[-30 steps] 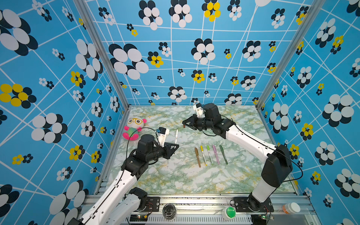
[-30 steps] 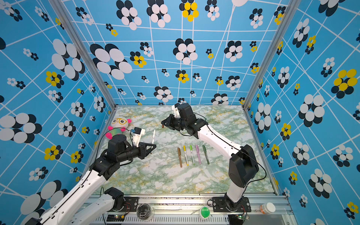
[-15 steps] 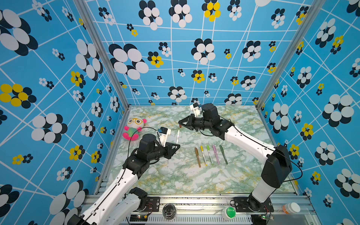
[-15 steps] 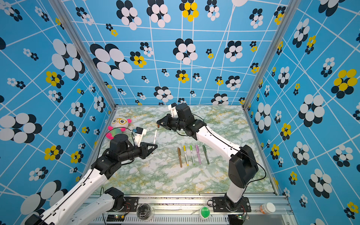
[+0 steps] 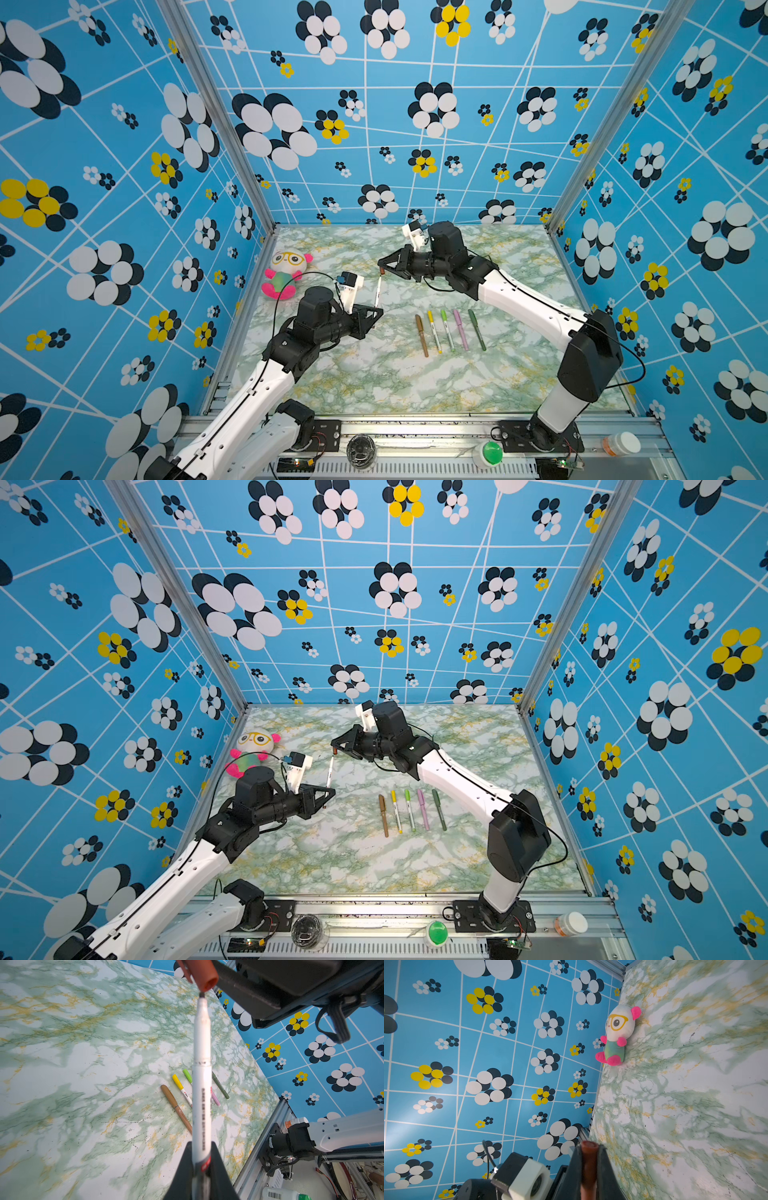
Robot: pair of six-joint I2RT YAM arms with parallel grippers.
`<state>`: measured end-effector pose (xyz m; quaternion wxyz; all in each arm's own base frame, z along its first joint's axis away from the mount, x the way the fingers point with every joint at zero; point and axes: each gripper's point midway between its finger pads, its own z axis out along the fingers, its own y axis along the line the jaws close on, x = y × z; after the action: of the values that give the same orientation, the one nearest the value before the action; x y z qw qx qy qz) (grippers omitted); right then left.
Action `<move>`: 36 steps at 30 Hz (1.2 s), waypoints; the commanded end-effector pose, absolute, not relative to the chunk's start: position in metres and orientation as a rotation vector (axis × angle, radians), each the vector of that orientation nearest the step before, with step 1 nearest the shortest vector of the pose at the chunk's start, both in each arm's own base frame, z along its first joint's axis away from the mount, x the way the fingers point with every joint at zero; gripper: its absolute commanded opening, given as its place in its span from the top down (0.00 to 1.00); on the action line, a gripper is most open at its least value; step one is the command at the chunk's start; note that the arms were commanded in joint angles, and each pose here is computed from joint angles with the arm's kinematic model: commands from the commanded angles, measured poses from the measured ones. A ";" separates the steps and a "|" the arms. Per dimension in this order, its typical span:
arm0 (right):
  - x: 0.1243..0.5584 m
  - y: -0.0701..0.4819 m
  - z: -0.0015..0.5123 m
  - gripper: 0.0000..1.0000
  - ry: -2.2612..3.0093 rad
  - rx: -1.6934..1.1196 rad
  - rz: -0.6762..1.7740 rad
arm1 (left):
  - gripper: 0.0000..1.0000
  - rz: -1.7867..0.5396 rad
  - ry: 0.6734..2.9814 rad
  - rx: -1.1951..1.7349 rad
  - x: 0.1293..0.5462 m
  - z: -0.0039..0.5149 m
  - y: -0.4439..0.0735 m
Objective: Insert the pens into the pen caps
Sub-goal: 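Bring the red-brown cap over the pen nib held by the left gripper, then push the red-brown cap down onto the pen nib with the right gripper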
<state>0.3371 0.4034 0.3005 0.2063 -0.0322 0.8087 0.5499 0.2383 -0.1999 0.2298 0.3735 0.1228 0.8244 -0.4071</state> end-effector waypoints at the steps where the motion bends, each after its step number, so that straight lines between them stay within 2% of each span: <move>1: 0.325 0.404 0.325 1.00 2.191 -0.128 1.586 | 1.00 -1.032 2.109 0.314 0.239 0.226 -0.200; 36: 0.335 0.412 0.295 1.00 2.263 -0.134 1.486 | 1.00 -1.051 2.103 0.344 0.236 0.227 -0.204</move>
<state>0.3316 0.4077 0.2957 0.2087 -0.0437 0.8136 0.5408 0.2383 -0.1996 0.2279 0.3720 0.1202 0.8266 -0.4048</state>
